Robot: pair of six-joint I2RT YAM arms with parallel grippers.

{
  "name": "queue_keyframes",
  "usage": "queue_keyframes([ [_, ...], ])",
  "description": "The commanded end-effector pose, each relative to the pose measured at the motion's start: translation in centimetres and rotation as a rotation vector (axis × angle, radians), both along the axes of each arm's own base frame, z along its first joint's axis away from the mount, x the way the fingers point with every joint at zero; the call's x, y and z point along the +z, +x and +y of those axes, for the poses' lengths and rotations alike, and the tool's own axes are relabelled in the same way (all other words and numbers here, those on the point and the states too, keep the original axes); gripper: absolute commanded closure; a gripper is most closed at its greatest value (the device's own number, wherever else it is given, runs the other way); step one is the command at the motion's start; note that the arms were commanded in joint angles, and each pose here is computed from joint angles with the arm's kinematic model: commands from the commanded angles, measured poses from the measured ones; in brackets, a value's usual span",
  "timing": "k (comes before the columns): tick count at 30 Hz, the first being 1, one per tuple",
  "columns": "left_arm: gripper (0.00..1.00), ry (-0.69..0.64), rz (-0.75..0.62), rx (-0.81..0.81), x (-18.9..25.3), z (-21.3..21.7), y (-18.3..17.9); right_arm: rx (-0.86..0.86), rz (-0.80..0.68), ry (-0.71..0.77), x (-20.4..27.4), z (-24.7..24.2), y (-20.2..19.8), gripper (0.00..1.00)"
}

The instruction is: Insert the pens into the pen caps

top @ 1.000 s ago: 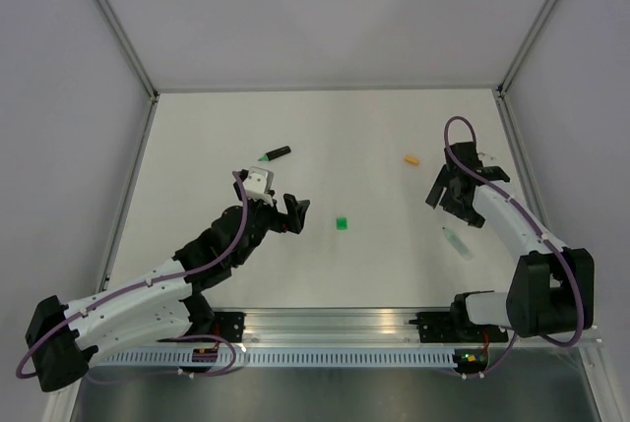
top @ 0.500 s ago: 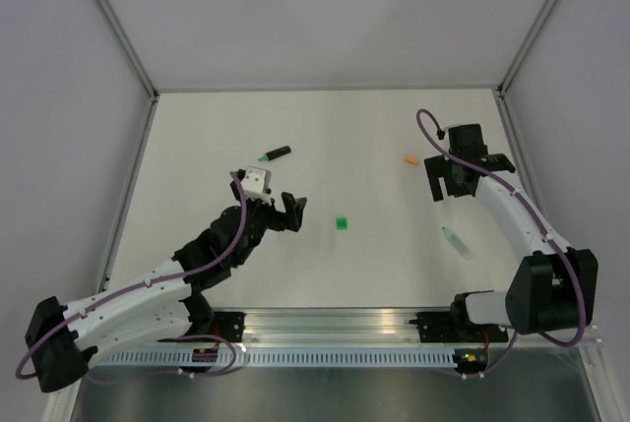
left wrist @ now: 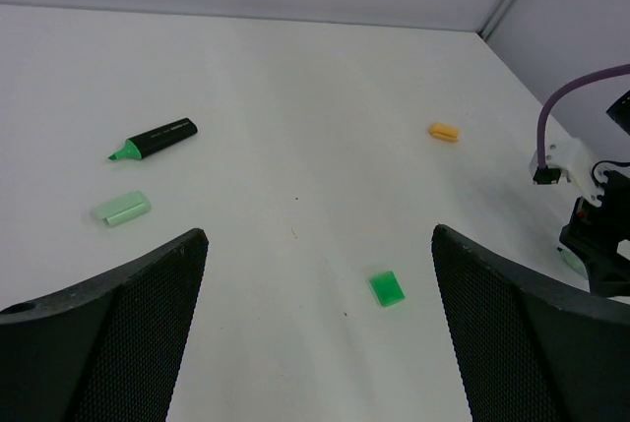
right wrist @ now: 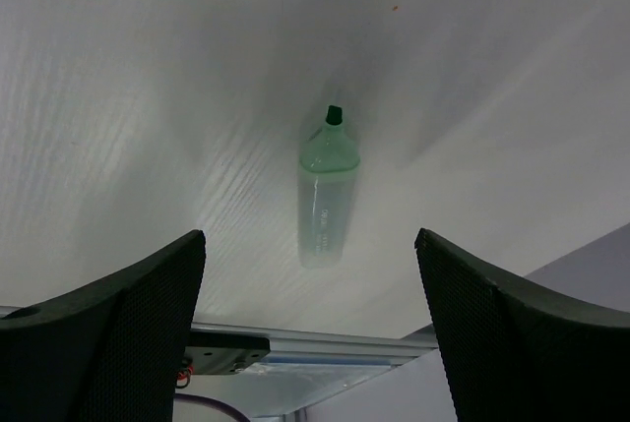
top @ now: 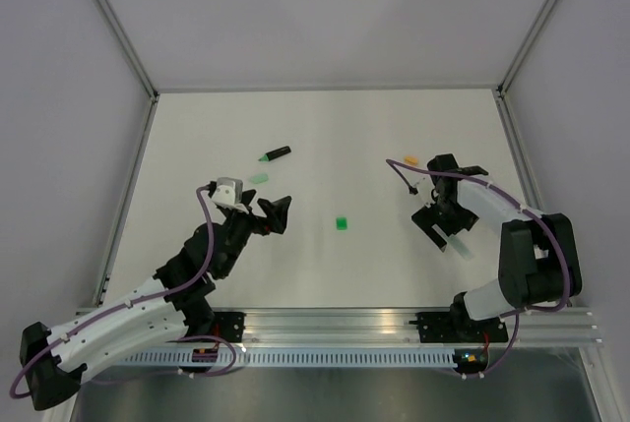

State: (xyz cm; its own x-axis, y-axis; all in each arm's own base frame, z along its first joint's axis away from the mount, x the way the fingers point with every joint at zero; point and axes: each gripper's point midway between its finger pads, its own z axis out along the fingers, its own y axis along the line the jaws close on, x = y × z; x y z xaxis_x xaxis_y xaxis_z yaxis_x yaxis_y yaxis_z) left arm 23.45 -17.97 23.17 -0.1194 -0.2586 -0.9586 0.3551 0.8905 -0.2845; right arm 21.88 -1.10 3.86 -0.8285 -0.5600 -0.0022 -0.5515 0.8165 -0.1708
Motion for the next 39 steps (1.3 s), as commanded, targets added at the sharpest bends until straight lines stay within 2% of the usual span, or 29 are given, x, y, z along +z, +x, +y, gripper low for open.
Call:
queue_keyframes([
  [1,0.00,-0.044,-0.047,0.027,1.5,0.6,0.1,0.042,0.048,-0.009,-0.5,-0.4,-1.1,0.07],
  [6,0.00,-0.050,-0.047,0.048,1.4,1.0,0.2,0.038,0.041,-0.022,-1.0,-0.5,-0.8,0.12],
  [10,0.00,-0.047,-0.045,0.056,1.3,1.1,0.2,0.051,0.097,0.018,-2.0,0.2,-1.1,0.13],
  [14,0.00,-0.048,-0.045,0.062,1.3,1.3,0.3,0.049,0.120,0.017,-2.8,0.2,-1.0,0.25],
  [16,0.00,-0.049,-0.046,0.065,1.3,1.3,0.3,0.049,0.128,0.020,-3.0,0.3,-1.0,0.27],
  [19,0.00,-0.046,-0.045,0.068,1.3,1.4,0.3,0.053,0.149,0.032,-3.0,0.5,-1.3,0.42],
  [28,0.00,-0.051,-0.044,0.074,1.3,1.5,0.3,0.050,0.150,0.018,-3.3,0.3,-1.2,0.68],
  [34,0.00,-0.047,-0.041,0.068,1.0,1.3,0.3,0.064,0.074,0.105,-2.7,2.8,1.6,0.85],
  [35,0.00,-0.047,-0.041,0.063,1.0,1.2,0.3,0.022,0.036,0.139,-2.3,3.8,2.9,1.00],
  [37,0.00,-0.044,-0.044,0.051,0.8,1.0,0.3,-0.031,-0.008,0.213,-2.0,6.1,5.3,1.00],
  [39,0.00,-0.037,-0.041,0.037,0.5,0.6,0.3,-0.020,0.007,0.232,-2.7,7.9,6.0,1.00],
])
